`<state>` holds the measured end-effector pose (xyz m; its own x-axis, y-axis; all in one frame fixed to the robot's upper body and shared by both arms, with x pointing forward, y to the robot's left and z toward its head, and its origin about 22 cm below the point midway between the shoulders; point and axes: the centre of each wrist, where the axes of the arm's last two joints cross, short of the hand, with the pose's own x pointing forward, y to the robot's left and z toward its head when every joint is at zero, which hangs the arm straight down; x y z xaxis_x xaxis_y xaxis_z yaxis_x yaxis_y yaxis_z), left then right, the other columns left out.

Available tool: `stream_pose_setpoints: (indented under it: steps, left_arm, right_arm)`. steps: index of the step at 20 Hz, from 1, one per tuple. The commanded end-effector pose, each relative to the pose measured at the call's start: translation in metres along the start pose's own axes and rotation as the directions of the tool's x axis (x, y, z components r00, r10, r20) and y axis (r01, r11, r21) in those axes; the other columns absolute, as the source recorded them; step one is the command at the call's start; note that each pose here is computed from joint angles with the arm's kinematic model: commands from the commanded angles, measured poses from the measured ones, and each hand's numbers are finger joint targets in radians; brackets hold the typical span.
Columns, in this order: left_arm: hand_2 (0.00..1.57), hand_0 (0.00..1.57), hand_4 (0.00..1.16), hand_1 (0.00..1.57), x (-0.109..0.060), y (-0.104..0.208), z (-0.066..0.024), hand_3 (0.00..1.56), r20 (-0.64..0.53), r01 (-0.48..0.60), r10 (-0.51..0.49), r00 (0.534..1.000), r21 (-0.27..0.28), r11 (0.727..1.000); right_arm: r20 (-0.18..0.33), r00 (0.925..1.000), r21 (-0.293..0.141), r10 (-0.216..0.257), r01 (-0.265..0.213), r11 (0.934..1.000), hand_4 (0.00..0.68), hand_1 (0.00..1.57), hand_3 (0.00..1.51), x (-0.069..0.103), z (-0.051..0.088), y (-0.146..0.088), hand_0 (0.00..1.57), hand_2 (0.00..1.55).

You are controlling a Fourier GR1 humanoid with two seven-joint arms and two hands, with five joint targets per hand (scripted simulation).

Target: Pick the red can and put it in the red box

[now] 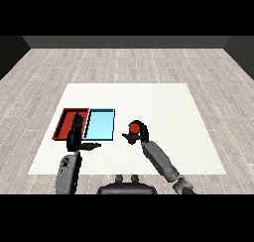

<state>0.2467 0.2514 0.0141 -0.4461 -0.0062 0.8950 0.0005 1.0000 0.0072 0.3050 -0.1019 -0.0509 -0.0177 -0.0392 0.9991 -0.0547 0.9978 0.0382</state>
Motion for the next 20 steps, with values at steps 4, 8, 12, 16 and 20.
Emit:
stream_pose_setpoints:
  steps: [4, 8, 12, 16, 20]
  left_arm:
    - [0.0, 0.0, 0.0, 0.0, 0.002, -0.003, -0.0028, 0.0, 0.001, 0.019, -0.019, 1.0, -0.003, 1.0]
    - [0.0, 0.0, 0.0, 0.0, 0.004, 0.016, 0.0049, 0.0, 0.002, -0.014, 0.014, 1.0, -0.011, 1.0]
    - [0.0, 0.0, 0.0, 0.0, 0.015, -0.016, 0.0036, 0.0, 0.033, -0.001, 0.001, 0.999, -0.014, 1.0]
    - [0.0, 0.0, 0.0, 0.0, 0.006, 0.003, -0.0082, 0.0, 0.018, 0.001, -0.001, 1.0, -0.032, 0.999]
    - [0.0, 0.0, 0.0, 0.0, 0.014, -0.003, -0.0105, 0.0, 0.001, 0.003, -0.003, 1.0, -0.07, 0.998]
  right_arm:
    - [-0.009, 0.9999, -0.015, 0.009, -0.009, 0.9998, 0.582, 1.57, 1.43, 0.002, 0.013, 0.0, 1.57, 1.49]
    - [0.03, 0.9993, -0.026, 0.023, -0.023, 0.9994, 0.595, 1.57, 1.41, 0.014, 0.008, 0.004, 1.57, 1.48]
    - [0.109, 0.9939, -0.015, 0.019, -0.018, 0.9997, 0.604, 1.57, 1.41, 0.043, 0.002, 0.004, 1.57, 1.48]
    - [0.179, 0.9829, -0.034, 0.041, -0.035, 0.9988, 0.601, 1.57, 1.4, 0.05, 0.017, -0.015, 1.57, 1.47]
    - [0.242, 0.968, -0.062, 0.067, -0.054, 0.9966, 0.61, 1.57, 1.4, 0.075, 0.023, -0.011, 1.57, 1.47]
